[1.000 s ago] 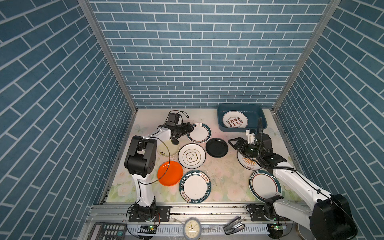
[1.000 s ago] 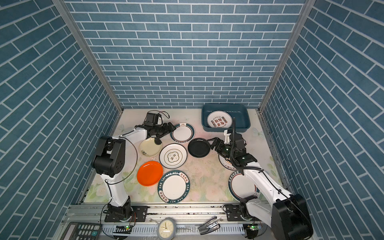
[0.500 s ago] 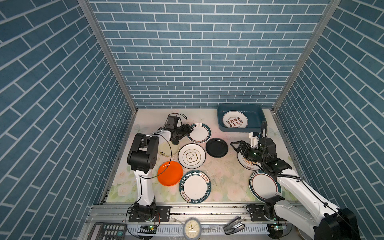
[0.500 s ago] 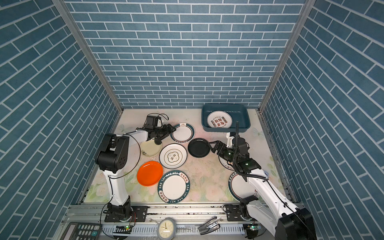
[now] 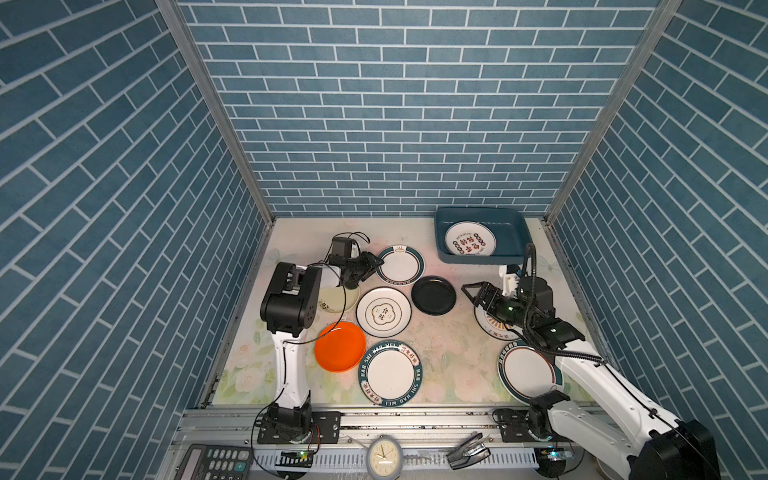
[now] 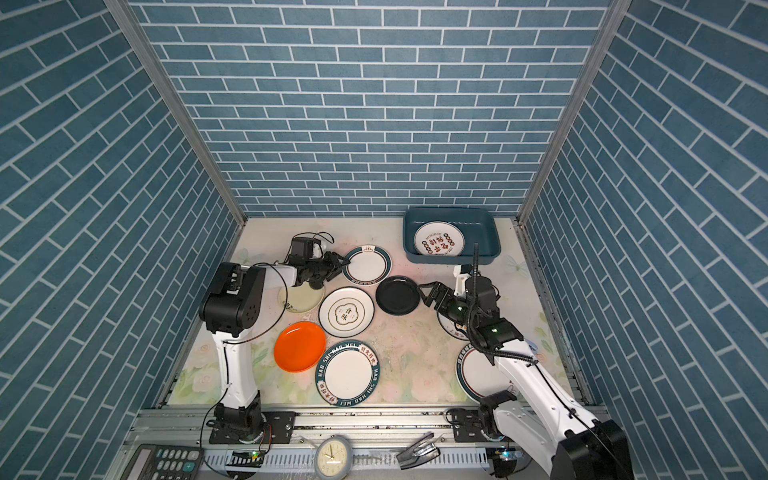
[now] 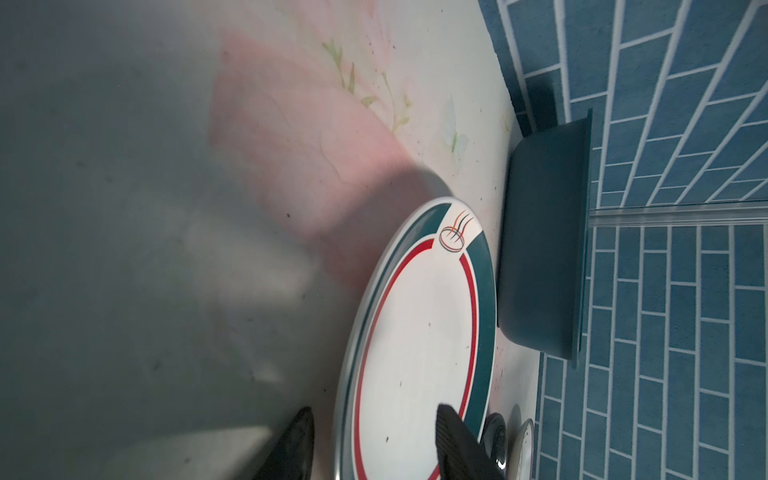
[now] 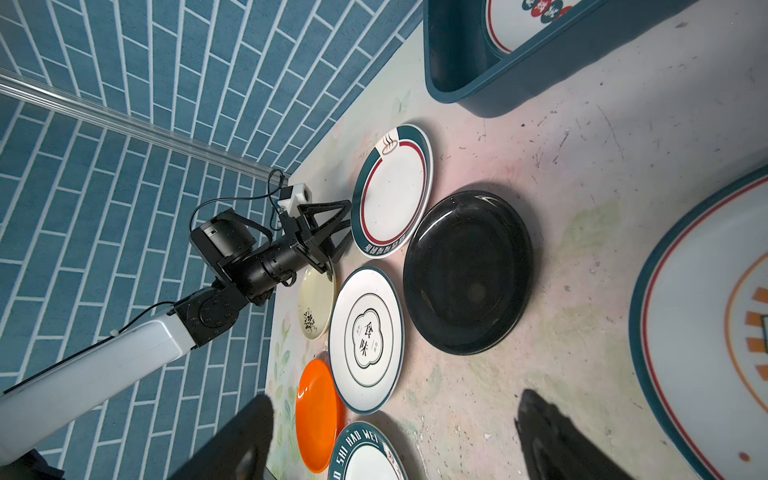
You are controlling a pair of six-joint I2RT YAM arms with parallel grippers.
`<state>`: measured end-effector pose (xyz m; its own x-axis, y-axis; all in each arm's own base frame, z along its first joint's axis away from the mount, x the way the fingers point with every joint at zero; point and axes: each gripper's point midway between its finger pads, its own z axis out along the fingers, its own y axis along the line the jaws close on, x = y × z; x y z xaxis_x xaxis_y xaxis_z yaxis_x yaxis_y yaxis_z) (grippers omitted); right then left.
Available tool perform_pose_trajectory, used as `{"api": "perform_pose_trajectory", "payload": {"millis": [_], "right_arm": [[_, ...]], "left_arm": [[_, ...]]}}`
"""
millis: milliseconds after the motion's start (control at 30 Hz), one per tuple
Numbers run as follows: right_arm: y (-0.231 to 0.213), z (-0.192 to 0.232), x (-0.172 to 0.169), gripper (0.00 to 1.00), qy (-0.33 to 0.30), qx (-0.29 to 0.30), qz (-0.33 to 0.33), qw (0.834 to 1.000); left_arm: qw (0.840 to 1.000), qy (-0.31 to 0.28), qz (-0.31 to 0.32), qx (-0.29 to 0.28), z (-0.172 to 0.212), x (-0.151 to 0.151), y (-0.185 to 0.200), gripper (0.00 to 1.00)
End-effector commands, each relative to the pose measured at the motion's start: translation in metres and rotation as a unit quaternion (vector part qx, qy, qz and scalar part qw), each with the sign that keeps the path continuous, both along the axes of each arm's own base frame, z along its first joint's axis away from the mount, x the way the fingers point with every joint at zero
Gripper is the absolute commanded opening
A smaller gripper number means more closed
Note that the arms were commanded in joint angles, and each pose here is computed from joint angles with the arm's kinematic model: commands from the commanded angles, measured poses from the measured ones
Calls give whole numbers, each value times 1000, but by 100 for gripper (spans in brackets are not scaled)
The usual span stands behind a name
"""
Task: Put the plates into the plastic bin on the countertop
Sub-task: 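Carry the upright plate to table center with left gripper while right gripper approaches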
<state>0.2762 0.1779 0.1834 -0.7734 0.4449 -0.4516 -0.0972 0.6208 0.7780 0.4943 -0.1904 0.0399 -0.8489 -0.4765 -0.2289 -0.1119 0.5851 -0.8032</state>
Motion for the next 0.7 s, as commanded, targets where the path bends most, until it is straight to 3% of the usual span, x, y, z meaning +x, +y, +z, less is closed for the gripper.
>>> {"api": "perform_pose_trajectory", "payload": {"millis": [0,67,233,333,667], "right_arm": [[-2,0,-1,92,-8,-2,-6,1000],[-3,-1,0,92,-6,-3,-7,1000],[-3,-4,0,92,-3,-6,-8,1000],[-3,-4,1,92,0,-9,-9,1000],[-6,-2,0,91,1,-27,-8,1000]], "left_arm": [[1000,14,1,2,-10,-1,2,46],[1000,16,3,8,-12,-2,3,43],[1000,20,3,13,-15,0,4,15],[1000,17,6,14,-16,1,5,4],[1000,-22,11,1,19,8,3,0]]}}
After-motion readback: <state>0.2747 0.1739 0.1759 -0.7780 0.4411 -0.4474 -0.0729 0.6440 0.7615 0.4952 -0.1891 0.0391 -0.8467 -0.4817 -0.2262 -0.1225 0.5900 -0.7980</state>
